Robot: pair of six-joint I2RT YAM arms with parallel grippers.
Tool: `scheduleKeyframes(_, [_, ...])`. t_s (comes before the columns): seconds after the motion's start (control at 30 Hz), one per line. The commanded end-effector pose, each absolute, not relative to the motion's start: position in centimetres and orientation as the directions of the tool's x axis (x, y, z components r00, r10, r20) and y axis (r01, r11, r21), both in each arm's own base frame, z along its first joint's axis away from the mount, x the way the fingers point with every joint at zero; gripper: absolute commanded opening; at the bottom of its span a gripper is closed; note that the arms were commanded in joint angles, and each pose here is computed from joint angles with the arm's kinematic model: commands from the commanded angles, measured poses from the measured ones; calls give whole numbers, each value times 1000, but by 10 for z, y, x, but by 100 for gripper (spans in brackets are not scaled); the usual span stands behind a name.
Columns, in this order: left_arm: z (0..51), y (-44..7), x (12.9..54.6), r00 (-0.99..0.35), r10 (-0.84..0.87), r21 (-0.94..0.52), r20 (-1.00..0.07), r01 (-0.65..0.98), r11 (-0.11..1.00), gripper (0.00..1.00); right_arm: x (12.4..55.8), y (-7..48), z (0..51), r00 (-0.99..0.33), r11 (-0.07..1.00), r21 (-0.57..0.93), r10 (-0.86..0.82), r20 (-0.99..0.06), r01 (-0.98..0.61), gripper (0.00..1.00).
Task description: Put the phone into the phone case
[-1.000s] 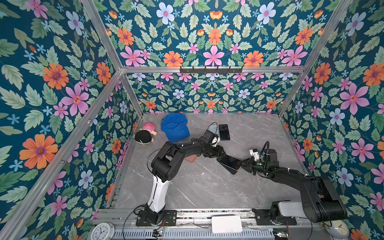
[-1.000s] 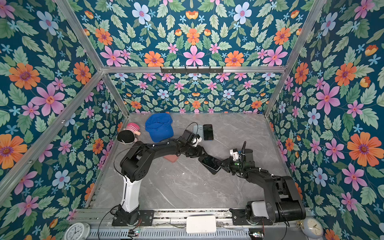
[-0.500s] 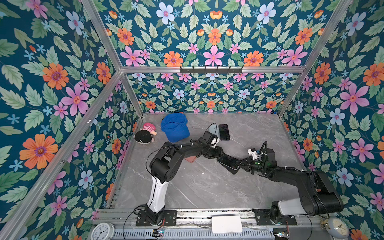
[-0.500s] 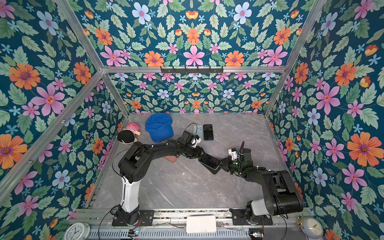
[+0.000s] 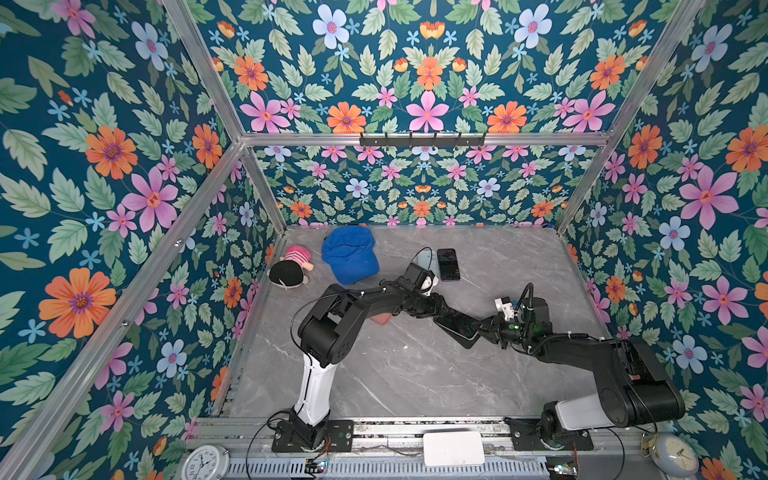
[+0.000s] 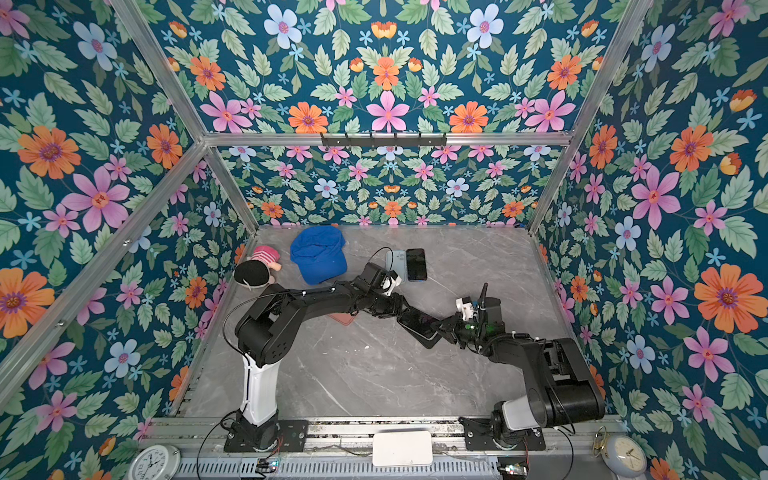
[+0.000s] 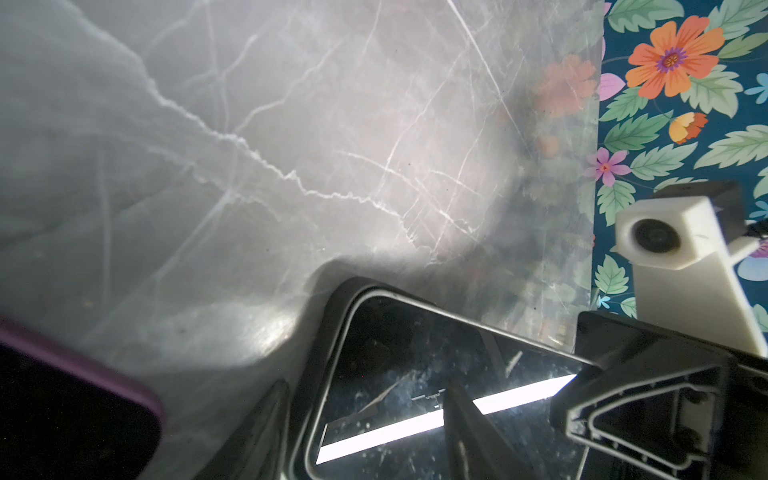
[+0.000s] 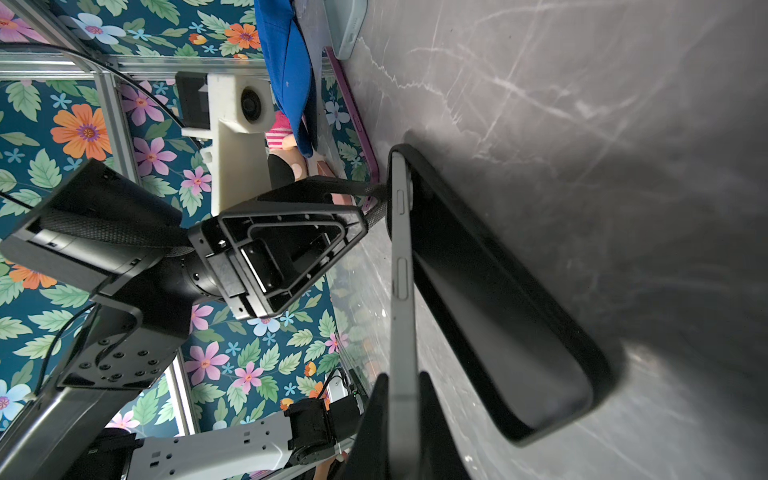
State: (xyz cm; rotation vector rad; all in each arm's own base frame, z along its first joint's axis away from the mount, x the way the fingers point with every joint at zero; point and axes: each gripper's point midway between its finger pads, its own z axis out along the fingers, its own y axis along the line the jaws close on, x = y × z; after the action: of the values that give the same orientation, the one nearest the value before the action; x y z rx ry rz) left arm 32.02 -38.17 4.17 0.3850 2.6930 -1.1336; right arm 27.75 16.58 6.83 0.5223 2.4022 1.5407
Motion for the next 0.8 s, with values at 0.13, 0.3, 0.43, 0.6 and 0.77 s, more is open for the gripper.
scheduleKeyframes(0.13, [44,-379,317,-949,156,-675,-272,304,672,61,275,166,58,-905,396,896,425,16,202,5])
scheduleKeyframes(0.3, [43,-379,316,-950,155,-676,-272,304,671,61,274,167,54,-907,401,892,420,24,210,7])
scheduleKeyframes(0.43, [44,-379,316,-949,156,-677,-274,305,670,61,271,167,50,-908,412,884,418,30,219,9])
scheduleKeyframes(0.6, [44,-378,315,-949,157,-679,-274,306,668,61,268,165,44,-909,431,871,416,39,235,16])
scheduleKeyframes(0.77, [44,-378,315,-948,156,-678,-276,307,668,61,265,164,39,-910,444,861,411,49,247,21])
